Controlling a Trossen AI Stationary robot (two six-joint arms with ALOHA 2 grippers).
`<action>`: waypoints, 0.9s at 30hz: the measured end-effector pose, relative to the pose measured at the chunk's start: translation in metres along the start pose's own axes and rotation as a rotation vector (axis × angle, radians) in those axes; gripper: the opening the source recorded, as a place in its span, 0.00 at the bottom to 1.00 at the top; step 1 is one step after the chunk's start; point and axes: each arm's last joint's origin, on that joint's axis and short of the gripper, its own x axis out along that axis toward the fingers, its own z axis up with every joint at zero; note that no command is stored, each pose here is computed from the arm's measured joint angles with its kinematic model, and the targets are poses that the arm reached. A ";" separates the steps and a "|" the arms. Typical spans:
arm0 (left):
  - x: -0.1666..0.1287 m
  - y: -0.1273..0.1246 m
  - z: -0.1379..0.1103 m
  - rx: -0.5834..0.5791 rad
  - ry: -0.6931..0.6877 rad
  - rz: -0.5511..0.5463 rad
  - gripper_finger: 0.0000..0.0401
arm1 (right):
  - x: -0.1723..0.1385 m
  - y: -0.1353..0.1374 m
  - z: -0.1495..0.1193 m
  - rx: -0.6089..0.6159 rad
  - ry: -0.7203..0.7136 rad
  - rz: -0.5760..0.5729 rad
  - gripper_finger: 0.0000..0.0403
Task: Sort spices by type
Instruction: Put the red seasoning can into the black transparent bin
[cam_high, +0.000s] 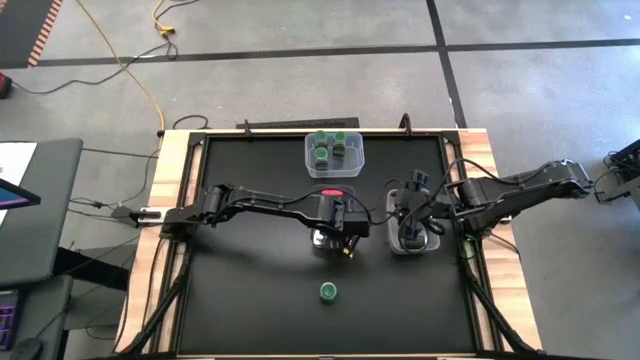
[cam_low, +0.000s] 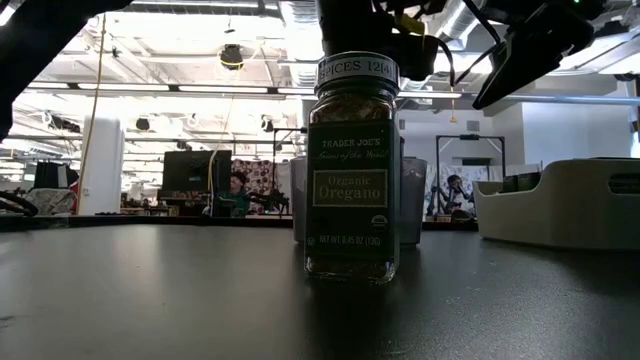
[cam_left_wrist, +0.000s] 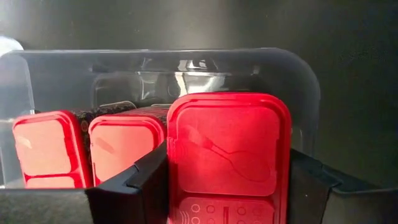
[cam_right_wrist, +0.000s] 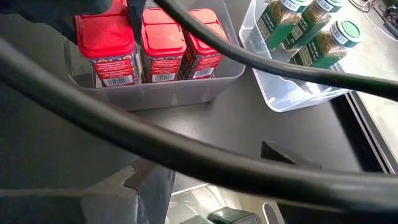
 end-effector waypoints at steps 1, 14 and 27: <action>0.000 0.000 0.000 -0.011 -0.001 0.001 0.56 | 0.000 0.000 0.000 0.000 0.000 0.000 0.66; 0.004 0.020 0.000 -0.247 0.007 0.016 0.56 | 0.000 0.000 0.000 0.000 -0.001 0.000 0.66; 0.004 0.020 -0.001 -0.108 0.018 0.008 0.56 | 0.000 0.000 0.000 -0.004 0.001 0.000 0.66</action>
